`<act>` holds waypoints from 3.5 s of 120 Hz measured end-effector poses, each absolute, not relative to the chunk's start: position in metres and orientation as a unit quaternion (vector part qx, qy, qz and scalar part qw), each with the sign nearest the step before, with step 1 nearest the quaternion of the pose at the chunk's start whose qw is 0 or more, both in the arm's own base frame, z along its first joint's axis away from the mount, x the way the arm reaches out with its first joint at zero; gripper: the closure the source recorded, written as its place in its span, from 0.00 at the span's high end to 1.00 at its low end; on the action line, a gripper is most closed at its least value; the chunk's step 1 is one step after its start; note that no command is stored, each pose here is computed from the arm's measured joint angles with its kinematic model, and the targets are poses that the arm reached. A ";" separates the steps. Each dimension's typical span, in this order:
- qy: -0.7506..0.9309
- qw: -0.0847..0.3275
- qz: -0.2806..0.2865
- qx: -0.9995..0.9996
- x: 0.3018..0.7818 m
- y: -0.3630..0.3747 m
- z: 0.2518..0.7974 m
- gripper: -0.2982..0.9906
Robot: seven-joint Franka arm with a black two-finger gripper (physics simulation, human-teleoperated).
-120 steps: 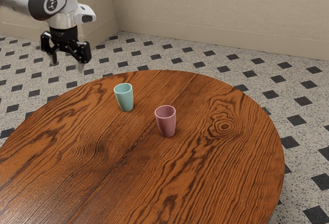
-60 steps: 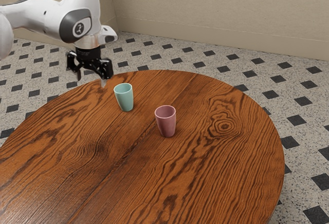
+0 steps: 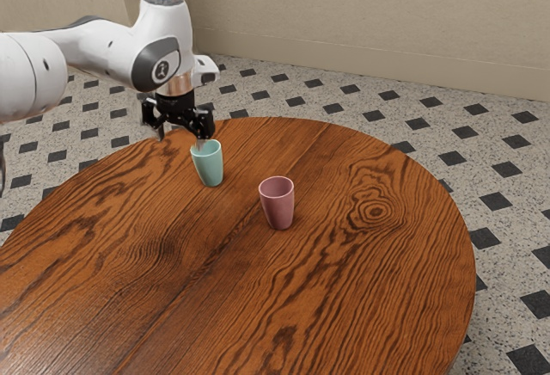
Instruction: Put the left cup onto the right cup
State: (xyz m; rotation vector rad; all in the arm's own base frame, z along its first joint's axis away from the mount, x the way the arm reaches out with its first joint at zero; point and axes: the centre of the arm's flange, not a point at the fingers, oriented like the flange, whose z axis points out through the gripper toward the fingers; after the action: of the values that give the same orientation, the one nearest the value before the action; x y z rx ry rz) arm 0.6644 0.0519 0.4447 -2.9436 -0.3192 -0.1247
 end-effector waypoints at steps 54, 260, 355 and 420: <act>-0.114 0.061 -0.058 -0.990 0.702 0.052 0.406 0.77; -0.083 0.022 -0.094 -0.992 0.776 0.090 0.335 0.77; -0.079 0.021 -0.106 -0.991 0.783 0.096 0.318 0.77; -0.081 0.017 -0.113 -0.990 0.784 0.100 0.310 0.71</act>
State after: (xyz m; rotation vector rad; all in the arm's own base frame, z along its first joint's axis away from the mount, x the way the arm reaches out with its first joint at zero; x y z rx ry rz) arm 0.7844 0.0995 0.3102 -3.0777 -0.2525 -0.3499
